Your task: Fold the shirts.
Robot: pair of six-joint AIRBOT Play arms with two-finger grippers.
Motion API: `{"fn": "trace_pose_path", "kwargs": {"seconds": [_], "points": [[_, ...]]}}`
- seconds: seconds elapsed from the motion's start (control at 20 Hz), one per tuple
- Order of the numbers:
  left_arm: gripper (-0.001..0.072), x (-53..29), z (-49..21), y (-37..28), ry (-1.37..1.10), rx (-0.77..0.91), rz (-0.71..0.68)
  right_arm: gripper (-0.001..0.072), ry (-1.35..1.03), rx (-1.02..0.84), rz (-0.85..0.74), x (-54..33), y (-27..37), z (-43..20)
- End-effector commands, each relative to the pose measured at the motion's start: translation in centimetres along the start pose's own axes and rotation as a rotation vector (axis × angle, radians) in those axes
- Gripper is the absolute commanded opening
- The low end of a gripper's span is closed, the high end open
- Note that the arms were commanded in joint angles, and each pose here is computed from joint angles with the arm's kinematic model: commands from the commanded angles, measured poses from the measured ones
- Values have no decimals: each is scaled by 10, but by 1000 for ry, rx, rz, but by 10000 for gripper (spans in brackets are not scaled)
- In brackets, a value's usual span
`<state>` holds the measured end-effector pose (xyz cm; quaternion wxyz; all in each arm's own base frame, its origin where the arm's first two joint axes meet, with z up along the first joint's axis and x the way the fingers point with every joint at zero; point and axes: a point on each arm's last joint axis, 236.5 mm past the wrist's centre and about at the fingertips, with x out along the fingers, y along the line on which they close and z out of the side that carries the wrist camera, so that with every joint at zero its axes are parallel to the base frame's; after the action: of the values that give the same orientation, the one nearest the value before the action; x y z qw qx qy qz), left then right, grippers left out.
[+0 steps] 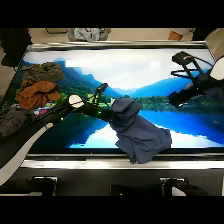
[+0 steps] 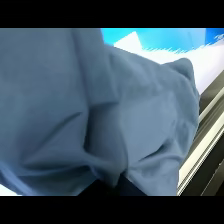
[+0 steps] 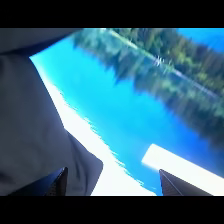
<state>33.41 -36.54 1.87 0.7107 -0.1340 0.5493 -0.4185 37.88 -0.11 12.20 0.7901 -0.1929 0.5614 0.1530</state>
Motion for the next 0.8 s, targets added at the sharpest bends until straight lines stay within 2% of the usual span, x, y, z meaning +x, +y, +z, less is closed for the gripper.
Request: {"fn": "trace_pose_path", "kwargs": {"seconds": [0.0,0.15,0.2,0.5,0.75], "points": [[25,-10,-11,12,56,-21,-9,705,164,177,190,55,-20,-44],[26,-12,-8,19,49,-7,0,691,240,375,465,81,-11,-93],[26,-12,-8,20,50,-2,1,691,266,414,508,93,-4,-110],[26,-11,-4,22,33,-2,8,711,331,518,572,166,46,-160],[26,-11,-1,23,22,-2,12,709,318,515,628,184,72,-151]]}}
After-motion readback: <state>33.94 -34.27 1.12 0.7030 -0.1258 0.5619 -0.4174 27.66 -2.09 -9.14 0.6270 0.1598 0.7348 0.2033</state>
